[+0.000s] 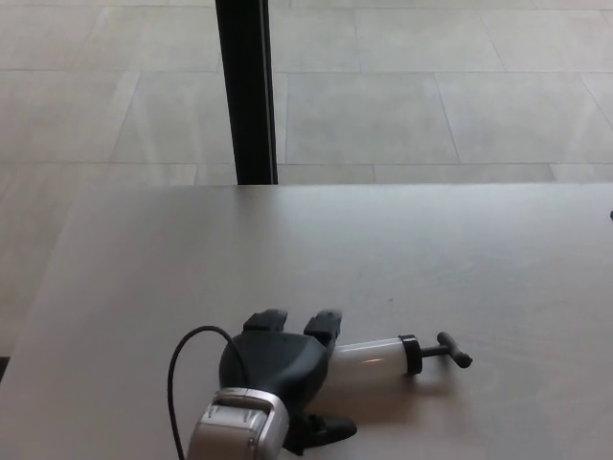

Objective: The robot uses its left hand to lift the air pump kept on the middle of the desk and use the right hand to compress the handle

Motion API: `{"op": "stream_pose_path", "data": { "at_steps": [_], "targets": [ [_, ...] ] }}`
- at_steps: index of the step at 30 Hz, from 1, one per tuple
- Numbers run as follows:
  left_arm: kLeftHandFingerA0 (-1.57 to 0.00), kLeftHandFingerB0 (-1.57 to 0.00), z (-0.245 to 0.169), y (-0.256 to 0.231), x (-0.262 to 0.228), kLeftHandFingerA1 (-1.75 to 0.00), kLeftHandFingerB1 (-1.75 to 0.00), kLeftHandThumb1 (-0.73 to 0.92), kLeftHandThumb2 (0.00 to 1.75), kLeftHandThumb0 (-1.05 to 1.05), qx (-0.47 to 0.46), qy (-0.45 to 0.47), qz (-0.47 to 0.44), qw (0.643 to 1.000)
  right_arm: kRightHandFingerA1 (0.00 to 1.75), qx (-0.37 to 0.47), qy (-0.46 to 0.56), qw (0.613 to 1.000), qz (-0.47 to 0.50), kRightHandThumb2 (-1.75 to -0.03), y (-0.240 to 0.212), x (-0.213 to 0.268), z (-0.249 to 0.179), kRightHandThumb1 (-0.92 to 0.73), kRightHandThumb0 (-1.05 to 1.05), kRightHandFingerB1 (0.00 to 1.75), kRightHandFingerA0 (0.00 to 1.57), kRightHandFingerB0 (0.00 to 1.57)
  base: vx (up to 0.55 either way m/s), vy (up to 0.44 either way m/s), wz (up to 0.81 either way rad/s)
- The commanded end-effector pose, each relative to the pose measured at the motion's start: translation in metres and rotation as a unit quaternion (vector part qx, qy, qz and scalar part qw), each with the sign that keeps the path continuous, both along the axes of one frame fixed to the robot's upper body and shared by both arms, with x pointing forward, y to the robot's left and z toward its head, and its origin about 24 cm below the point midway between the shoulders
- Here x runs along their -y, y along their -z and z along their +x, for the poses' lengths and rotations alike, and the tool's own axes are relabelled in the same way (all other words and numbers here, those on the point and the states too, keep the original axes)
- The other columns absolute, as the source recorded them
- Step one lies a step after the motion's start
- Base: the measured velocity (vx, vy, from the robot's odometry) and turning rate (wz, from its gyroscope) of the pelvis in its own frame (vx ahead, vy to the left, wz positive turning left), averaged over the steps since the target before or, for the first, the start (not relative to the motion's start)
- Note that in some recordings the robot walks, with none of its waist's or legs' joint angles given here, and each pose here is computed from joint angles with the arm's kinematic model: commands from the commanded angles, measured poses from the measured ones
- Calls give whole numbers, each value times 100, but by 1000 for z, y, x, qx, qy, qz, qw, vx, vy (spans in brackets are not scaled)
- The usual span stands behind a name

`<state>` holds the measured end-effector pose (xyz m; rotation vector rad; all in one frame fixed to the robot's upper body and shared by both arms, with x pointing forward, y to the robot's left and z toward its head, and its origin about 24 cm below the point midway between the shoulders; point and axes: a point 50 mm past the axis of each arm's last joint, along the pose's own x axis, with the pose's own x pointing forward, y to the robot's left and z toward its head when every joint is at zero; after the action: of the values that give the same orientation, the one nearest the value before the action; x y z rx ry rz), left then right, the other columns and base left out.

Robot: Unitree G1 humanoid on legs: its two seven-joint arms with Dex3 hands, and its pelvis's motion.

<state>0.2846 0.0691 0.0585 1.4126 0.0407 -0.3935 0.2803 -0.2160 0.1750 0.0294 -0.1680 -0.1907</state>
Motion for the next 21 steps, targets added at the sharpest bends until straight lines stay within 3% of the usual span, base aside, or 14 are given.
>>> {"op": "stream_pose_path", "data": {
  "at_steps": [1, 3, 4, 5, 6, 8, 9, 10, 12, 13, 18, 19, 20, 21],
  "targets": [
    [0, 0, -1, -45, -22, -11, 0, 72, 109, -103, 7, -15, -244, 970, 38, -13, 2, 1000, -13, -117, 2, 9, -5, -80, -75, 37, 3, 9, 0, 0, 0],
    [0, 0, 3, -73, -37, -16, 0, 70, 107, -102, 26, -16, -408, 913, 37, -14, 4, 1000, -15, -116, 4, 15, -7, -79, -77, 36, 3, 10, 0, 0, 0],
    [0, 0, 5, -86, -46, -22, -4, 70, 107, -98, 56, -4, -453, 890, 34, -15, 4, 1000, -16, -79, 5, 18, -8, -92, -80, 28, 1, 14, 0, 0, 0],
    [0, 0, 7, -102, -57, -20, -6, 69, 107, -94, 81, 10, -495, 865, 35, -16, 5, 1000, -15, -79, 6, 21, -9, -92, -81, 28, 2, 14, 0, 0, 0],
    [-4, -10, 8, -117, -68, -38, -11, 64, 110, -92, 106, 10, -520, 847, 38, -18, 8, 1000, -13, -115, 7, 24, -9, -78, -78, 36, 4, 9, 0, 0, 0],
    [-4, -10, 8, -137, -83, -38, -11, 64, 110, -92, 139, 10, -550, 824, 38, -20, 13, 1000, -10, -115, 8, 27, -11, -78, -78, 36, 4, 9, 0, 0, 0],
    [-3, -1, 6, -147, -90, -44, -32, 83, 64, -90, 139, 15, -595, 792, 38, -23, 15, 1000, -11, -115, 8, 30, -12, -78, -77, 36, 4, 9, 0, 0, 0],
    [-1, -2, 0, -168, -113, -31, -20, 66, 111, -81, 145, 35, -655, 741, 35, -24, 18, 999, -13, -117, 10, 37, -15, -82, -79, 34, 0, 12, 0, 0, 0],
    [-1, -4, -2, -177, -126, -26, -12, 69, 108, -91, 143, 43, -706, 692, 36, -26, 23, 999, -13, -117, 11, 41, -16, -80, -77, 35, 0, 11, 0, 0, 0],
    [0, 0, -8, -190, -157, -26, -8, 77, 112, -95, 140, 73, -785, 599, 35, -31, 37, 999, -9, -81, 13, 51, -19, -92, -79, 27, 2, 12, 0, 0, 0],
    [0, 0, -25, -178, -226, -10, 0, 79, 110, -101, 159, 30, -786, 596, 43, -38, 66, 997, -6, -114, 14, 76, -26, -79, -83, 37, 4, 10, 0, 0, 0],
    [0, 0, -28, -175, -232, -13, -4, 75, 110, -99, 158, 18, -785, 599, 42, -41, 73, 996, -10, -78, 15, 80, -30, -87, -88, 32, 8, 16, 0, 0, 0],
    [0, 0, -44, -161, -265, -26, -13, 73, 111, -88, 153, -28, -769, 621, 53, -47, 92, 995, -15, -112, 16, 98, -41, -51, -36, 48, 3, 0, 0, 0, 0],
    [-3, -8, -53, -157, -282, -29, -18, 64, 104, -88, 150, -52, -770, 618, 41, -48, 99, 994, -17, -74, 14, 107, -44, -92, -82, 32, 12, 20, 0, 0, 0]
  ]
}}
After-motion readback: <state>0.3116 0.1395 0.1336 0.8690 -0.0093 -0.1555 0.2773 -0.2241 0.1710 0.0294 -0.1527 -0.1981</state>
